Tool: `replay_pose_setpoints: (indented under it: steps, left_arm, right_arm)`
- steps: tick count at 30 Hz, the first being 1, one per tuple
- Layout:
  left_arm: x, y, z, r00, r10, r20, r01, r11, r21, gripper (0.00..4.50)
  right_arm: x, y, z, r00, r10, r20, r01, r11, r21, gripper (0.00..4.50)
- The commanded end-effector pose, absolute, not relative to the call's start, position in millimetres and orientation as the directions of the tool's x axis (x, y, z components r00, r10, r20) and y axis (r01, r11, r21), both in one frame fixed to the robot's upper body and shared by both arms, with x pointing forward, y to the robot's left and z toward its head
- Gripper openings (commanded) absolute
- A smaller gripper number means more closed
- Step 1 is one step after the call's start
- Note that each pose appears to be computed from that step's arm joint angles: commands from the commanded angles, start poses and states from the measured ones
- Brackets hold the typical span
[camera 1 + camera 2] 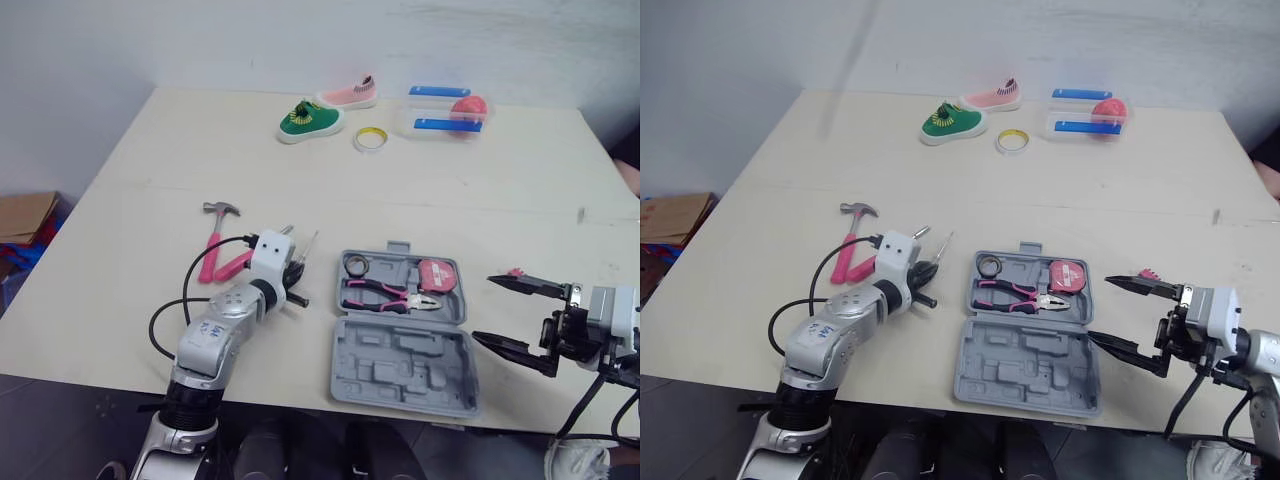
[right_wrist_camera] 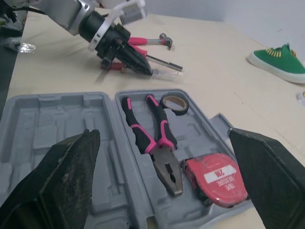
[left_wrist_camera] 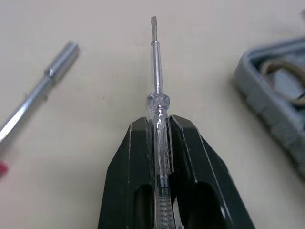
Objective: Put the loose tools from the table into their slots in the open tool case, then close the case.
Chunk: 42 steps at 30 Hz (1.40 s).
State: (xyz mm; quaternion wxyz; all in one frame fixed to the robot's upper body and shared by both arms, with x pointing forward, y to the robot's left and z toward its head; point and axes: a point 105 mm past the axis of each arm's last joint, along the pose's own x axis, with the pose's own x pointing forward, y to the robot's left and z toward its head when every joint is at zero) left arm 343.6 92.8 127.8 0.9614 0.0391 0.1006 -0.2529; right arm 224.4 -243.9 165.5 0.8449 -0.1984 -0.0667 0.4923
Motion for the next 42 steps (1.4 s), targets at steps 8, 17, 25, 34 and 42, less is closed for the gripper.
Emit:
replay_pose_setpoints:
  steps: [8,17,25,34,42]
  left_arm:
    - [247.0,53.7,185.5,0.131,-0.971,-0.198,0.973,0.087,0.216,0.06]
    - [250.7,15.6,156.4,-0.088,-0.878,-0.471,0.946,-0.222,0.237,0.06]
    - [265.8,-13.1,151.5,-0.046,-0.829,-0.557,0.954,-0.201,0.220,0.06]
    - [274.5,-21.4,141.6,0.068,-0.749,-0.659,0.973,-0.096,0.209,0.06]
    - [269.5,-20.7,134.9,0.030,-0.734,-0.678,0.986,-0.091,0.142,0.06]
  right_arm:
    - [217.3,-281.2,172.9,0.634,0.761,-0.141,-0.733,0.532,-0.423,4.50]
    - [197.0,-296.8,156.3,0.681,0.706,-0.194,-0.717,0.590,-0.372,4.50]
    - [191.0,-290.7,153.6,0.694,0.694,-0.191,-0.707,0.607,-0.364,4.50]
    - [188.4,-287.0,151.5,0.704,0.685,-0.188,-0.698,0.619,-0.360,4.50]
    - [192.6,-288.0,151.9,0.709,0.681,-0.182,-0.692,0.622,-0.367,4.50]
